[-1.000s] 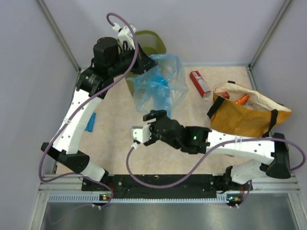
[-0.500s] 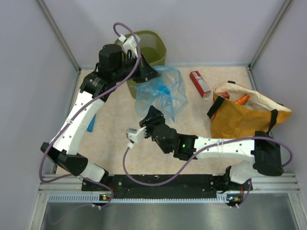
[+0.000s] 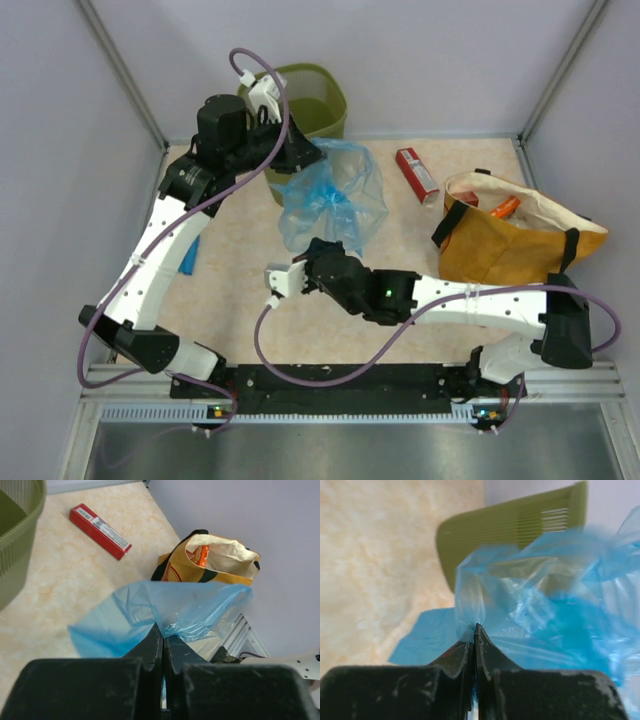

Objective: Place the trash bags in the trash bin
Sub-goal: Unfold the trash bag at the center of the board.

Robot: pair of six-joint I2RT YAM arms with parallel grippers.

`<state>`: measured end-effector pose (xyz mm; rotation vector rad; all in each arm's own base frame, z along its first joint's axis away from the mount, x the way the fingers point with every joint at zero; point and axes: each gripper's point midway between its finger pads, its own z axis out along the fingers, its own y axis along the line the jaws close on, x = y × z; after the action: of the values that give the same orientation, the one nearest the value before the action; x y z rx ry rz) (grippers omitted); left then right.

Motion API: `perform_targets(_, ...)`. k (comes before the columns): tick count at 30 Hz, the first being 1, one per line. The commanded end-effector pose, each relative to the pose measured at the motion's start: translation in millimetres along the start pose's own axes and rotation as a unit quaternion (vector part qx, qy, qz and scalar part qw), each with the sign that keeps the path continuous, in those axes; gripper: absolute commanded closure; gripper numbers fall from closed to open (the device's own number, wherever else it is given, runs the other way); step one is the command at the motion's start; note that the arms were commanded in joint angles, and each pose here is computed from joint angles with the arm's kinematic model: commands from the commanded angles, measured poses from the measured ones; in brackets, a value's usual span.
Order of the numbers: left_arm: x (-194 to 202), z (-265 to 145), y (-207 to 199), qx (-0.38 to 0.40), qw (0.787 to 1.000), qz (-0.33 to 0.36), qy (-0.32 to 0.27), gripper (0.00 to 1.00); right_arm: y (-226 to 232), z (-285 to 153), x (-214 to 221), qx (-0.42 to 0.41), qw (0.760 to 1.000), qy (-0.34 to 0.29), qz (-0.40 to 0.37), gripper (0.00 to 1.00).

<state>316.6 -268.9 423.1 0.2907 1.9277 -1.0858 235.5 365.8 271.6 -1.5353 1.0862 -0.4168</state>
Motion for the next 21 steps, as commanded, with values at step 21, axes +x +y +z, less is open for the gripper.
perform_targets(21, -63, -11, 66, -0.170, 0.944, 0.274, -0.074, 1.00, 116, -95, -26, -0.400, 0.898, -0.116, 0.140, 1.00)
